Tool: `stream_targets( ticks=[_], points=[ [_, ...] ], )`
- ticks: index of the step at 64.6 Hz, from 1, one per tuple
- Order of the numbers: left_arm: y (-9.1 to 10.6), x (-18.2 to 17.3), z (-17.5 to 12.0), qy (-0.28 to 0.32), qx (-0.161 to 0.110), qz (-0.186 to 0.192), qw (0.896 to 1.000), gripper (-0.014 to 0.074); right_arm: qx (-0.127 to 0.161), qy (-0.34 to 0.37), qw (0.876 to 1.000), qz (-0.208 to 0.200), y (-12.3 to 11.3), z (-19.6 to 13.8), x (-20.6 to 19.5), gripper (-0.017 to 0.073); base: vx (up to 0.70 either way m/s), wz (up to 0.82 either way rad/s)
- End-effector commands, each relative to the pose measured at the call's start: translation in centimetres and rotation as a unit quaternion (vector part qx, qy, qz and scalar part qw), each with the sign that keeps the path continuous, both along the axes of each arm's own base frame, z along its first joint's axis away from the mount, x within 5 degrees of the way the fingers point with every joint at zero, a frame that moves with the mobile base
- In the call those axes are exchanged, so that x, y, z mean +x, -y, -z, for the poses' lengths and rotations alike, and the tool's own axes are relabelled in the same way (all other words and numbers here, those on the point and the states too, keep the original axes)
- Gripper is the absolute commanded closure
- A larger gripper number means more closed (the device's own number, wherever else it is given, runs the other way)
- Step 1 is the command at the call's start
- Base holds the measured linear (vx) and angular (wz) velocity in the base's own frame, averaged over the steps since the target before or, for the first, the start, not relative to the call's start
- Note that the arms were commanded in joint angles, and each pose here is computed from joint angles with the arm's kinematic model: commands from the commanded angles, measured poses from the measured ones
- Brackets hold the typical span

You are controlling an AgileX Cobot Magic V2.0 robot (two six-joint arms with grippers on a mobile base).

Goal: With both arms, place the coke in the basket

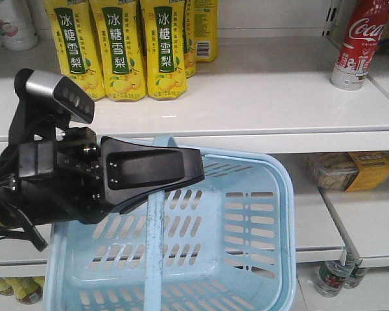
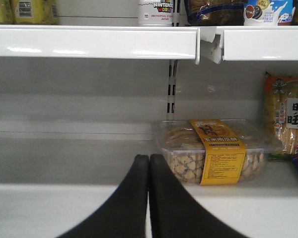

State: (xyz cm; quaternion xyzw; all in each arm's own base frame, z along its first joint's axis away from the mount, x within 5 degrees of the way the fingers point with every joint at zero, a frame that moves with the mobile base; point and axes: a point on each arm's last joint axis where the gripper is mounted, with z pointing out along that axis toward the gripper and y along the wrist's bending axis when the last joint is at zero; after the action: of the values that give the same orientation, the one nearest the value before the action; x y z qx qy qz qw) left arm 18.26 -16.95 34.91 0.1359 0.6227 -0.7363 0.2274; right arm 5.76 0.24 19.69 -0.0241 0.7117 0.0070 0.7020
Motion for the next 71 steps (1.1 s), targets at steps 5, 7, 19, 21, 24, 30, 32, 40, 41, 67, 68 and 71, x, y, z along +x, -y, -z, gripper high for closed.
stream_targets(
  ticks=[5, 7, 19, 21, 24, 30, 32, 40, 41, 67, 68, 71],
  points=[
    [-0.5, -1.84, -2.8, 0.038, -0.092, 0.07, 0.993, 0.06, -0.004, 0.025, 1.0, 0.002, 0.01, -0.37, 0.14, 0.0569, 0.04, -0.04],
    [-0.5, -1.84, -2.8, 0.038, -0.092, 0.07, 0.993, 0.06, -0.004, 0.025, 1.0, 0.002, 0.01, -0.37, 0.14, 0.0569, 0.04, -0.03],
    [-0.5, -1.84, -2.8, 0.038, -0.092, 0.07, 0.993, 0.06, -0.004, 0.025, 1.0, 0.002, 0.01, -0.37, 0.14, 0.0569, 0.03, -0.01],
    [-0.5, -1.84, -2.8, 0.038, -0.092, 0.07, 0.993, 0.06, -0.004, 0.025, 1.0, 0.002, 0.01, -0.37, 0.14, 0.0569, 0.02, 0.01],
    [-0.5, -1.84, -2.8, 0.038, -0.092, 0.07, 0.993, 0.06, -0.004, 0.025, 1.0, 0.002, 0.01, -0.37, 0.14, 0.0569, 0.02, 0.01],
    [-0.5, -1.84, -2.8, 0.038, -0.092, 0.07, 0.993, 0.06, -0.004, 0.025, 1.0, 0.002, 0.01, -0.37, 0.14, 0.0569, 0.01, 0.01],
    [-0.5, -1.84, -2.8, 0.038, -0.092, 0.07, 0.993, 0.06, -0.004, 0.025, 1.0, 0.002, 0.01, -0.37, 0.14, 0.0569, 0.0, 0.01],
    [-0.5, -1.84, -2.8, 0.038, -0.092, 0.07, 0.993, 0.06, -0.004, 0.025, 1.0, 0.002, 0.01, -0.37, 0.14, 0.0569, 0.0, 0.0],
    [-0.5, -1.84, -2.8, 0.038, -0.092, 0.07, 0.993, 0.06, -0.004, 0.025, 1.0, 0.002, 0.01, -0.37, 0.14, 0.0569, 0.0, 0.0],
    [-0.5, -1.84, -2.8, 0.038, -0.092, 0.07, 0.993, 0.06, -0.004, 0.025, 1.0, 0.002, 0.01, -0.37, 0.14, 0.0569, 0.0, 0.04],
    [-0.5, -1.84, -2.8, 0.038, -0.092, 0.07, 0.993, 0.06, -0.004, 0.025, 1.0, 0.002, 0.01, -0.37, 0.14, 0.0569, 0.01, 0.07],
    [-0.5, -1.84, -2.8, 0.038, -0.092, 0.07, 0.993, 0.06, -0.004, 0.025, 1.0, 0.002, 0.01, -0.37, 0.14, 0.0569, 0.01, 0.07]
  ],
)
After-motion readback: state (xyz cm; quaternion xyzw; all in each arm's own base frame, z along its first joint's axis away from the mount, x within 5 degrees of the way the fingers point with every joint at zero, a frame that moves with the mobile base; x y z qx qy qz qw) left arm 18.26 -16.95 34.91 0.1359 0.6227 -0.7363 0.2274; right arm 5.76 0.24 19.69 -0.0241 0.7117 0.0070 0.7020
